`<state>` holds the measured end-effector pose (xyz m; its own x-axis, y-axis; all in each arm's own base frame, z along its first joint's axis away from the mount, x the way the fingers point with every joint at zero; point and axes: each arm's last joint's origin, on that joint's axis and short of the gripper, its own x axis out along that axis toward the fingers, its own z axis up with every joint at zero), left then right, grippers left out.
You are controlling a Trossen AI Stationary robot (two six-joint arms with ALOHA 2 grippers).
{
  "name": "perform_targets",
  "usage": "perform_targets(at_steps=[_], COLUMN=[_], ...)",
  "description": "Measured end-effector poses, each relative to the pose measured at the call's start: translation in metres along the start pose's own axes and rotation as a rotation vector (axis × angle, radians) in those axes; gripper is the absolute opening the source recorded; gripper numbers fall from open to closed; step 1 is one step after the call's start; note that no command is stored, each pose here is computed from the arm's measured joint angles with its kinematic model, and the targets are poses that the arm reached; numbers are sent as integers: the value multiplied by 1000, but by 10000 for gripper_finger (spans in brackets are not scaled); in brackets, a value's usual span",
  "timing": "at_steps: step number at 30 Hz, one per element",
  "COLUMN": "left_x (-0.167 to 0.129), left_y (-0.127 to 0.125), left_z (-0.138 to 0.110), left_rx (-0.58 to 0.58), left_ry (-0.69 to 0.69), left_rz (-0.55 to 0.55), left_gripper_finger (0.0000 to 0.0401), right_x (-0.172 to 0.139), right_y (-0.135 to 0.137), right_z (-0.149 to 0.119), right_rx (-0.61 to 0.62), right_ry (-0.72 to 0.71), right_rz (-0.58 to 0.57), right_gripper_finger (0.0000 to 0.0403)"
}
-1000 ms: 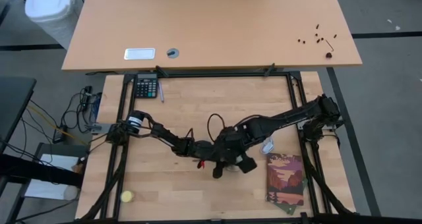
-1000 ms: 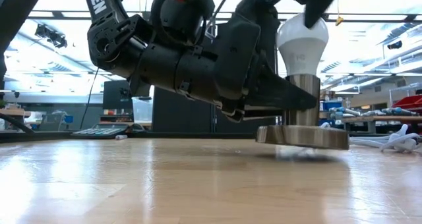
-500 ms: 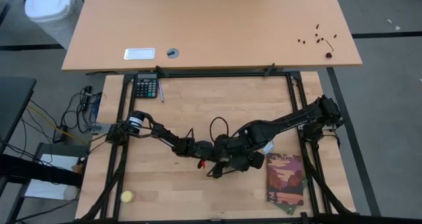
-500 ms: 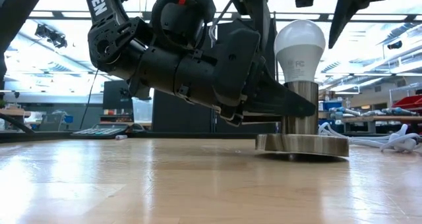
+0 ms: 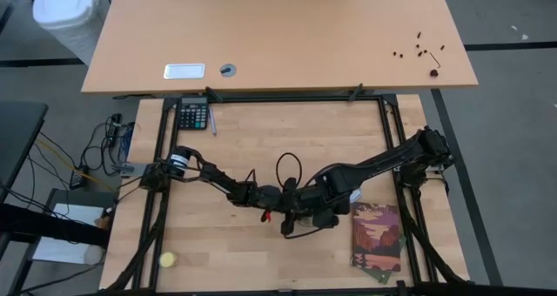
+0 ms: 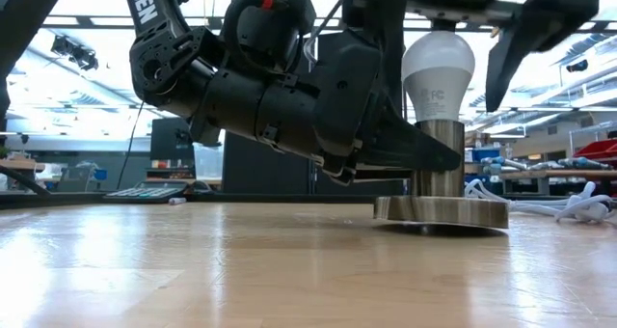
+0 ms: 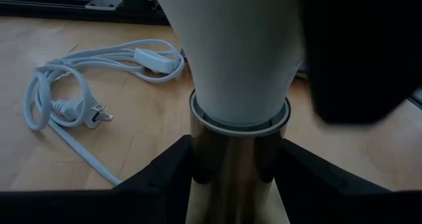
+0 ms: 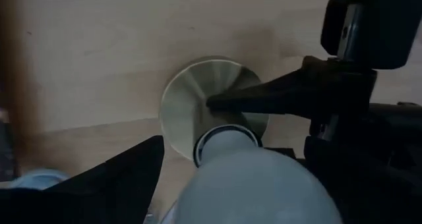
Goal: Screw lightbulb
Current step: Insert the lightbulb into the lamp socket
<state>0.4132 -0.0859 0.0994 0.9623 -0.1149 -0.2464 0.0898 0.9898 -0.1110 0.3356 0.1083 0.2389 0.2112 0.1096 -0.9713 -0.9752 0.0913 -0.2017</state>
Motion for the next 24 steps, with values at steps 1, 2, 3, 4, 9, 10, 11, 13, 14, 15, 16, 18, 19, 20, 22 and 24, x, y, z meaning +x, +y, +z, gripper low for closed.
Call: perform_targets(at_steps=[1,2,3,4,9,10,11,13,14,15,16,18,19,20,22,24], left_x=[0,0,0,0,0,0,0,0,0,0,0,0,0,0,0,0], left_y=[0,0,0,0,0,0,0,1,1,1,1,1,0,0,0,0], left_z=[0,0,0,0,0,0,-1,-1,-1,-1,-1,-1,-1,-1,0,0], left_rx=[0,0,0,0,-2,-1,-1,-1,-1,-1,-1,0,0,2,4,4], left_ry=[0,0,0,0,1,0,1,2,2,2,2,2,2,2,2,3], left_rz=[0,0,0,1,4,4,4,5,5,5,5,4,4,4,-2,-3], left_gripper_finger=[188,188,188,188,188,188,188,188,188,188,188,188,188,188,188,188], right_x=[3,5,6,7,7,7,7,7,7,7,7,7,7,7,7,7], right_y=[0,-1,-1,-2,-4,-4,-5,-6,-6,-6,-6,-7,-7,-7,-7,-7], right_z=[0,-1,-1,-2,-9,-10,-11,-12,-12,-12,-12,-12,-12,-12,-13,-13], right_rx=[-2,0,3,10,54,66,79,102,113,119,124,137,142,145,146,147], right_ry=[-2,-6,-7,-9,-22,-24,-29,-43,-46,-48,-49,-51,-52,-51,-45,-35], right_rz=[-11,-21,-27,-31,-28,-27,-25,-22,-23,-25,-27,-32,-34,-35,-35,-40], right_gripper_finger=[374,374,374,373,373,373,373,372,370,366,361,344,333,322,299,278])
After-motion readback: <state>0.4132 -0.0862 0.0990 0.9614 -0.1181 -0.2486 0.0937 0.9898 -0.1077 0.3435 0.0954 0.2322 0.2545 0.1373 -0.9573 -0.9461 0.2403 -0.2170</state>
